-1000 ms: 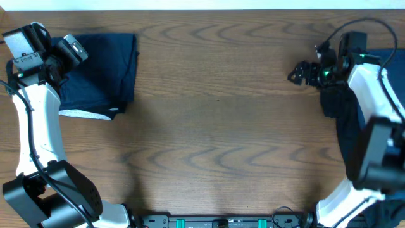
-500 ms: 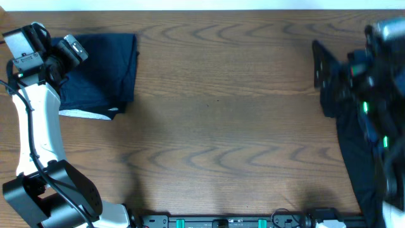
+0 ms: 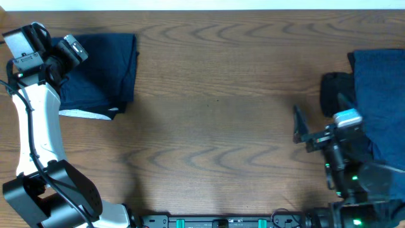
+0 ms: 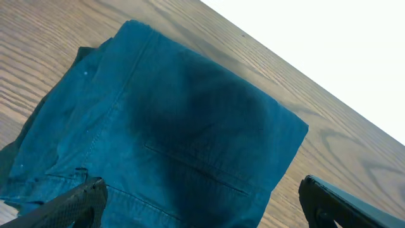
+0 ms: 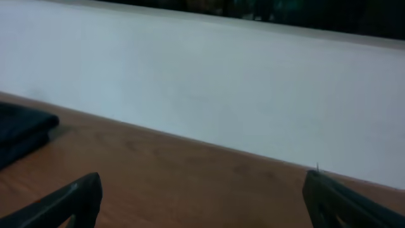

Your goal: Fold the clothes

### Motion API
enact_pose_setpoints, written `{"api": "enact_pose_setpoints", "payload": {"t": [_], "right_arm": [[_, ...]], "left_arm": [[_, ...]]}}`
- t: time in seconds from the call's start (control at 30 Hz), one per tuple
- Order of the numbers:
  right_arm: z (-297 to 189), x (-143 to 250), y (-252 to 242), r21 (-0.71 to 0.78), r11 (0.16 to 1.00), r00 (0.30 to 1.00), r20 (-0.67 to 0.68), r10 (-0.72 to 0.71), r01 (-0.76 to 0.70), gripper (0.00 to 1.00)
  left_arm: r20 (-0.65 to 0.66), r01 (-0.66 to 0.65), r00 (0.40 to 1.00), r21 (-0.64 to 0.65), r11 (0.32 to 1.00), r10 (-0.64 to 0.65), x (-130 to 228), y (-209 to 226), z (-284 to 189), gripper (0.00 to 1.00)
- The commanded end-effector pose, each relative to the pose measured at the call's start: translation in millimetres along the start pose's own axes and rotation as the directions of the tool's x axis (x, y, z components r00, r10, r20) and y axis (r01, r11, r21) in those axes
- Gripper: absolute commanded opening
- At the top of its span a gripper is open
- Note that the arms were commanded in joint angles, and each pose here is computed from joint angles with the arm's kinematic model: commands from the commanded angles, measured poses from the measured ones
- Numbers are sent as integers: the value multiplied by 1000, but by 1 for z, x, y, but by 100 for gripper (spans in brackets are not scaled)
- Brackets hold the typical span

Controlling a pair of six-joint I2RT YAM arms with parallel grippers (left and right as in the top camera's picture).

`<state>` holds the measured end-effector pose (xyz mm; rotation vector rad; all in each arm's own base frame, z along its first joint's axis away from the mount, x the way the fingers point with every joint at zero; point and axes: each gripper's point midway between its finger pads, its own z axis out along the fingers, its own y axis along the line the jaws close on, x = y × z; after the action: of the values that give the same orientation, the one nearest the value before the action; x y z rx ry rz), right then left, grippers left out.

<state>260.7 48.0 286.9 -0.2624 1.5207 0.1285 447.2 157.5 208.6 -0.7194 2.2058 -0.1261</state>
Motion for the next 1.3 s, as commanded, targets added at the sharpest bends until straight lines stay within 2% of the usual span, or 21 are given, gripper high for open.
{"api": "enact_pose_setpoints", "payload": {"t": [0.0,0.43,0.9,1.27], "right_arm": [[-7,25,4,2,1000,1000,25,11,-11,99],[-22,78,9,22,999,997,74,22,-24,99],[-24,127,0,98,991,991,-91,97,-88,99],[-25,130,-9,149,984,989,-98,108,-93,99]], "left_arm": [[-2,-3,1000,-8,1000,3,0,2,2,98],[-2,-3,1000,-8,1000,3,0,2,2,98],[-2,-3,1000,-8,1000,3,0,2,2,98],[-2,-3,1000,-8,1000,3,0,2,2,98]]}}
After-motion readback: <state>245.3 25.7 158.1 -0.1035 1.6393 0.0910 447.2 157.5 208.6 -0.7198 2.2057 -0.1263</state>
